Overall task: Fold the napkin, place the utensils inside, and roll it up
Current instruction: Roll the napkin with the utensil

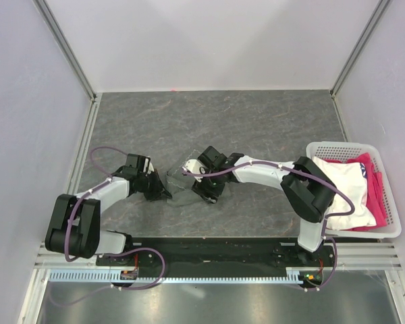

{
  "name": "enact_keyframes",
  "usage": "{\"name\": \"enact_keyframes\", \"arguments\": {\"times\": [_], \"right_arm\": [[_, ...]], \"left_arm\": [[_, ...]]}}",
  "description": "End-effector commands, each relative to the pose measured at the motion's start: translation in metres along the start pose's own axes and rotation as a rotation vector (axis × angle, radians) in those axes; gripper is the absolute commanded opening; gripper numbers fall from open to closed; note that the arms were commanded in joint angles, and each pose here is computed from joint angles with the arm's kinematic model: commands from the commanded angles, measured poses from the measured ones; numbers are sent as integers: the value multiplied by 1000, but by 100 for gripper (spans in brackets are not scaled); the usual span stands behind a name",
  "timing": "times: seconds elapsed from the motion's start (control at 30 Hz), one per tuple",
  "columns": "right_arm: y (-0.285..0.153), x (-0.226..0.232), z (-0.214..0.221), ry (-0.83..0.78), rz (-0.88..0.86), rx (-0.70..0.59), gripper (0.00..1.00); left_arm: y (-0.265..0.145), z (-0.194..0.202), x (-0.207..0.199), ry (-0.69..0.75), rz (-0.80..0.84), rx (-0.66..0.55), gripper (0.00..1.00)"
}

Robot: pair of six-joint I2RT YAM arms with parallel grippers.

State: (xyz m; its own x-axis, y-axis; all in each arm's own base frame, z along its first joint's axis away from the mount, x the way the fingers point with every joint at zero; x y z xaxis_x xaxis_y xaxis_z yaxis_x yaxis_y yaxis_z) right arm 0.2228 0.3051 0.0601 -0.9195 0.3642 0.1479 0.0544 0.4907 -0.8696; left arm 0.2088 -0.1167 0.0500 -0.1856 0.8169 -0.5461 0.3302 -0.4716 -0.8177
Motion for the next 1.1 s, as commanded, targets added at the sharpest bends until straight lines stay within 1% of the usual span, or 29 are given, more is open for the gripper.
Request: {"name": "enact_keyframes", "arguments": {"times": [0.0, 0.1, 0.2, 0.3, 0.4, 0.63, 1.07], "right_arm": [[-34, -6, -21, -30, 86, -36, 68], [-49, -8, -34, -49, 149, -94, 71], [-62, -5, -35, -55, 189, -118, 73], [-72, -1, -30, -54, 233, -123, 75], [-77, 5, -24, -41, 236, -130, 77], [-67, 11, 4, 24, 211, -54, 77], [-51, -5, 19, 43, 234, 8, 77]], "left_arm": [[2, -4, 0, 39, 1, 26, 2], [1, -5, -2, 45, 5, 26, 2], [1, -5, -3, 45, 8, 30, 2], [2, -4, -2, 41, 7, 37, 2], [2, -4, -3, 40, 11, 40, 2], [2, -3, -3, 41, 14, 44, 2], [2, -3, -3, 41, 13, 45, 2]]}}
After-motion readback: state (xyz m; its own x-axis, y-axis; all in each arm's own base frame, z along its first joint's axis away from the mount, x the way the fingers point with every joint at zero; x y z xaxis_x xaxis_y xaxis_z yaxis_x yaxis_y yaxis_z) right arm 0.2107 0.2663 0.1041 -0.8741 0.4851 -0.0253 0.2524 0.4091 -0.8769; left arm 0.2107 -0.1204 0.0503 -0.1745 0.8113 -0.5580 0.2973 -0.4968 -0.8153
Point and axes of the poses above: each gripper's point midway between its finger pads, its own y axis out along the fingers, its own x axis along the line the jaws close on, z = x × y, the point moved 4 cm from there along -y, back along the fingers, and after that the axes turned 2 degrees about y, right-handed, at the moved point
